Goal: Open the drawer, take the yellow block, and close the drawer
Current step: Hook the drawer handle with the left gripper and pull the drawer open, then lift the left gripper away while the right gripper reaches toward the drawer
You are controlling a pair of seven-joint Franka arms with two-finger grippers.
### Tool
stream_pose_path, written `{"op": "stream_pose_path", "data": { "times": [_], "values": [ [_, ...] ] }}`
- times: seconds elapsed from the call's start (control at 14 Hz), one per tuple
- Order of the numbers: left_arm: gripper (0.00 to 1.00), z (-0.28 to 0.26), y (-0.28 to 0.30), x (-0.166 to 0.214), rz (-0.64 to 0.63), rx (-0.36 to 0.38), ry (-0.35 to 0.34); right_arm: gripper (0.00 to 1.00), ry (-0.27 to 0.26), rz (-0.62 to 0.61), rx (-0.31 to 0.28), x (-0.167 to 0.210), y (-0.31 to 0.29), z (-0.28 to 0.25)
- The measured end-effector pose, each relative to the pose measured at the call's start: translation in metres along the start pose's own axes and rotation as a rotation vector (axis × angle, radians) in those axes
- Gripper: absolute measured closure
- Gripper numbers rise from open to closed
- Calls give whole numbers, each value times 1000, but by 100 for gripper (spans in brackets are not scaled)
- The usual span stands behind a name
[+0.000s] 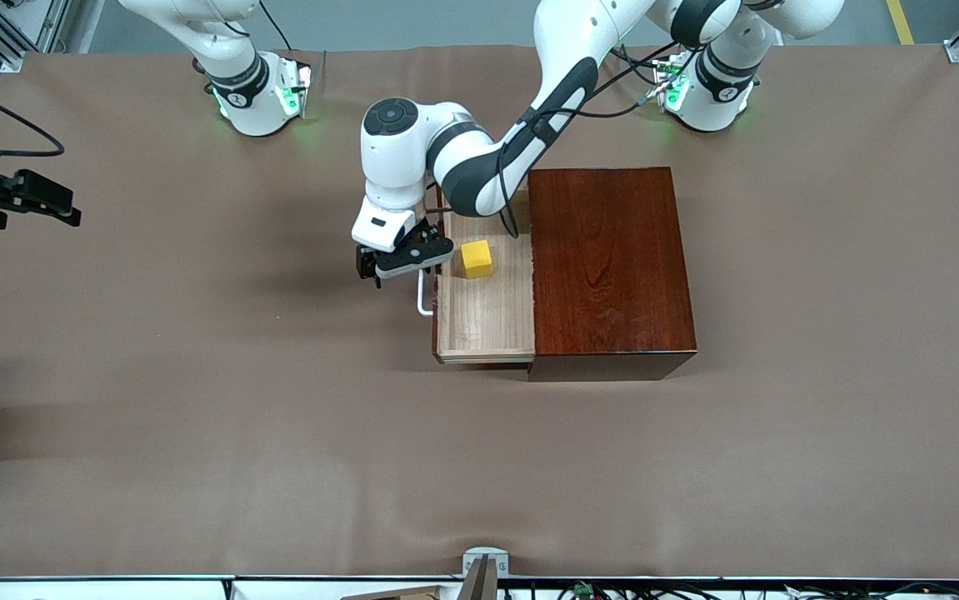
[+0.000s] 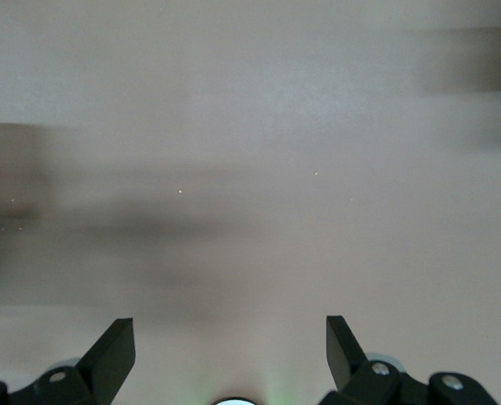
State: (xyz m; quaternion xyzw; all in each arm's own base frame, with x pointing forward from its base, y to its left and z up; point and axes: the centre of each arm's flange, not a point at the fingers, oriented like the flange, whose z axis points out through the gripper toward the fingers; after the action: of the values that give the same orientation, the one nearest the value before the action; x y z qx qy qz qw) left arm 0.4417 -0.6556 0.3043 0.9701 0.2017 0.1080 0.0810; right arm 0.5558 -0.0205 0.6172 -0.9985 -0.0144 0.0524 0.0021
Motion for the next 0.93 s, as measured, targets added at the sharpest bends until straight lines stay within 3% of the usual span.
{"op": "stream_pose_path", "data": {
  "times": [0.64,0.93],
  "values": [
    [0,-10,4,11,-13,-12,22,0,-9,7,1,10,5,12],
    [0,-70,10,18,4,4,30,0,-9,7,1,10,5,12]
  ]
}}
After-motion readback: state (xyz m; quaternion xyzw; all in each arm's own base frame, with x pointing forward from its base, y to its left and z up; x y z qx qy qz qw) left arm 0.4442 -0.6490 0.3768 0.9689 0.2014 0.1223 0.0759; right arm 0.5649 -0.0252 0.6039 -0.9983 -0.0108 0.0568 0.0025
